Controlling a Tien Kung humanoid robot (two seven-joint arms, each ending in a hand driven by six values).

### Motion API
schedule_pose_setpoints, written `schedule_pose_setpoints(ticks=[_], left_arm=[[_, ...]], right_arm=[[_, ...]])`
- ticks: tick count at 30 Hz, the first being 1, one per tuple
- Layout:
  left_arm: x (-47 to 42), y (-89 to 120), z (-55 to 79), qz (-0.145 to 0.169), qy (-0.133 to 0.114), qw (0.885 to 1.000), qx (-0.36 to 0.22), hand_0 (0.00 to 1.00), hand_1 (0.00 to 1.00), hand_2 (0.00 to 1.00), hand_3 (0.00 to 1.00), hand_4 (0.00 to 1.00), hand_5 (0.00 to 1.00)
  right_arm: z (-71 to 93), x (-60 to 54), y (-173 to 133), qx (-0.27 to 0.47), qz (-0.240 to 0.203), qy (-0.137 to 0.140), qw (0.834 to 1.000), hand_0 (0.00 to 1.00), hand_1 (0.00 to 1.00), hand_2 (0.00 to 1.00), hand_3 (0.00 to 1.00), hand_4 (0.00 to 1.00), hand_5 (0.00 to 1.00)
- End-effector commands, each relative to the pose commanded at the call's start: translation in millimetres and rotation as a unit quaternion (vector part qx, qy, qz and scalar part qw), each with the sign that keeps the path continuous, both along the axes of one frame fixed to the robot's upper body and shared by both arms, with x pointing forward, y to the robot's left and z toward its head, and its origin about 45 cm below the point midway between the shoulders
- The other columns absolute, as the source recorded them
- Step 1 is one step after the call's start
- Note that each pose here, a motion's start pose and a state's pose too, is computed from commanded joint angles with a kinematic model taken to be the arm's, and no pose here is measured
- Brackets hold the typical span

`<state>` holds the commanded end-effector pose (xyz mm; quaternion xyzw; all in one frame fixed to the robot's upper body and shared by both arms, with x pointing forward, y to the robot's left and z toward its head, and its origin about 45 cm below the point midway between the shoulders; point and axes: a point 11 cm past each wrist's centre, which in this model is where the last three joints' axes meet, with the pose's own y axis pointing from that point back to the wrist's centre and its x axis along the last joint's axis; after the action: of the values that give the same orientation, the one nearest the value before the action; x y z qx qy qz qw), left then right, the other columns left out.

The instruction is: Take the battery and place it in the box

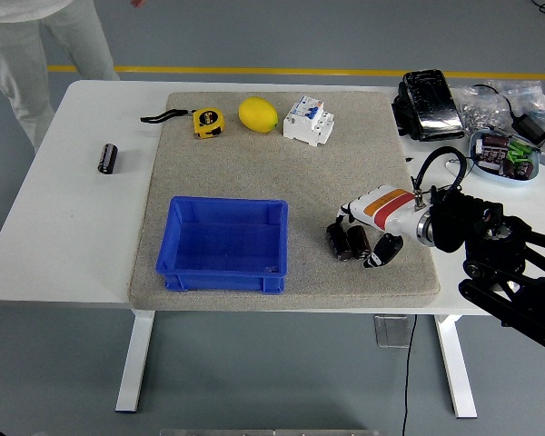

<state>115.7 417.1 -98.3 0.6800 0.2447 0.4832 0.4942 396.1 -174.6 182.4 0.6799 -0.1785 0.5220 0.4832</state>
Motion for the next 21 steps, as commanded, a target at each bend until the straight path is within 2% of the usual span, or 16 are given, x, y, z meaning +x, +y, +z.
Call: schedule_pose_setpoints(ticks=[9, 14, 21], left_arm=[[1.4, 0.7, 0.6, -0.003, 0.000, 1.000, 0.001, 0.754, 0.756, 0.805, 0.627, 0.632, 0.520], [1.6, 1.2, 0.8, -0.004, 0.000, 1.000, 0.002, 0.754, 0.755, 0.805, 0.627, 0.632, 0.519], [1.1, 1.5, 0.8, -0.006, 0.002, 1.000, 0.003, 0.754, 0.753, 0.803, 0.626, 0.632, 0.519]], right_arm=[[-2.0, 5.3, -5.0, -0.008, -0.011, -0.004, 1.000, 0.622, 0.591, 0.649, 0.741, 0.998, 0.221], [2.7, 6.8, -6.0, -0.003, -0.016, -0.009, 1.000, 0.615, 0.586, 0.646, 0.735, 0.998, 0.239], [-5.3, 2.0, -4.9, -0.006, -0.015, 0.004, 1.000, 0.605, 0.576, 0.638, 0.727, 0.998, 0.254]])
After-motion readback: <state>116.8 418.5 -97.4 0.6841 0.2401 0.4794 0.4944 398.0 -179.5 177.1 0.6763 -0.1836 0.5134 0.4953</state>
